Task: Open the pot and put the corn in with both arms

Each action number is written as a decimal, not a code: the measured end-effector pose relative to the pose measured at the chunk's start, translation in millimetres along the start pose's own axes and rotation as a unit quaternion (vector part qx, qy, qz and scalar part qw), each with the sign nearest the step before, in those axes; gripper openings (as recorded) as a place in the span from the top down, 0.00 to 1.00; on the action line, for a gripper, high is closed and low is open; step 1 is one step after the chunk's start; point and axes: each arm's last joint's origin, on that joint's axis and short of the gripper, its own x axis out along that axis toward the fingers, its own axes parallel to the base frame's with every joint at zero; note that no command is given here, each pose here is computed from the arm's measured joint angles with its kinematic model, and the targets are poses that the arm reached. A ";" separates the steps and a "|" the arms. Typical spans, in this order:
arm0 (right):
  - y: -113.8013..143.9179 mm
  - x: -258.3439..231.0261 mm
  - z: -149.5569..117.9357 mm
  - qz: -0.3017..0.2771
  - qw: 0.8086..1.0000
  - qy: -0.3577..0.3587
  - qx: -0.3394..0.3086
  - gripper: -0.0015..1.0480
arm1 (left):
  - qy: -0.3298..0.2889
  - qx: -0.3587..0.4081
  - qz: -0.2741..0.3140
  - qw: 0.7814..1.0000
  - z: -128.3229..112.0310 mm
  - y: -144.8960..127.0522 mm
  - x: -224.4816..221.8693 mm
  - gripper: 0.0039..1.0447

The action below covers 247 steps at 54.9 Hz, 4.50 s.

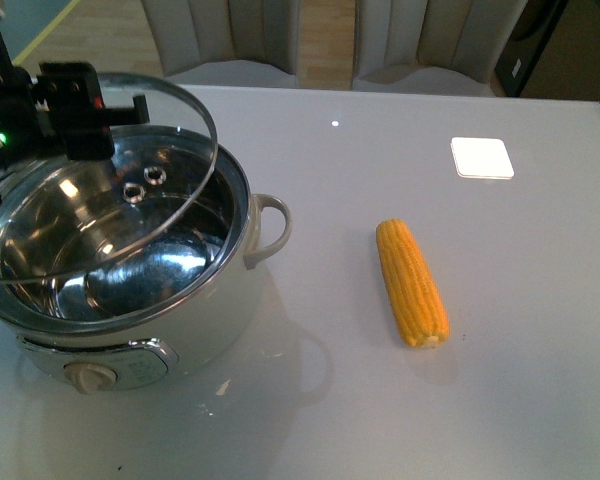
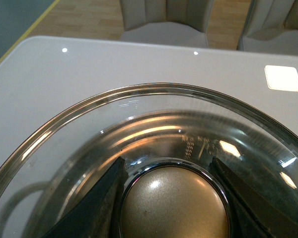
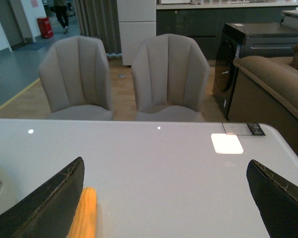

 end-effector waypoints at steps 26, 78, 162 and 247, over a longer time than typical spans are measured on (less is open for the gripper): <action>0.0 0.0 0.0 0.000 1.000 0.000 0.000 0.08 | -0.073 -0.015 0.094 0.993 30.1 127.4 -31.2 0.58; 0.0 0.0 -0.1 0.000 1.000 0.000 0.000 0.08 | 0.017 -0.058 0.173 0.983 -128.3 250.3 65.8 0.58; 0.0 0.0 0.0 0.000 1.000 0.000 0.000 0.08 | -0.107 -0.036 0.193 0.975 -14.6 260.4 36.7 0.07; -0.1 -0.1 -0.2 -0.001 1.000 0.000 0.000 0.08 | -0.173 0.002 -0.038 0.984 -3.8 90.5 -180.3 0.97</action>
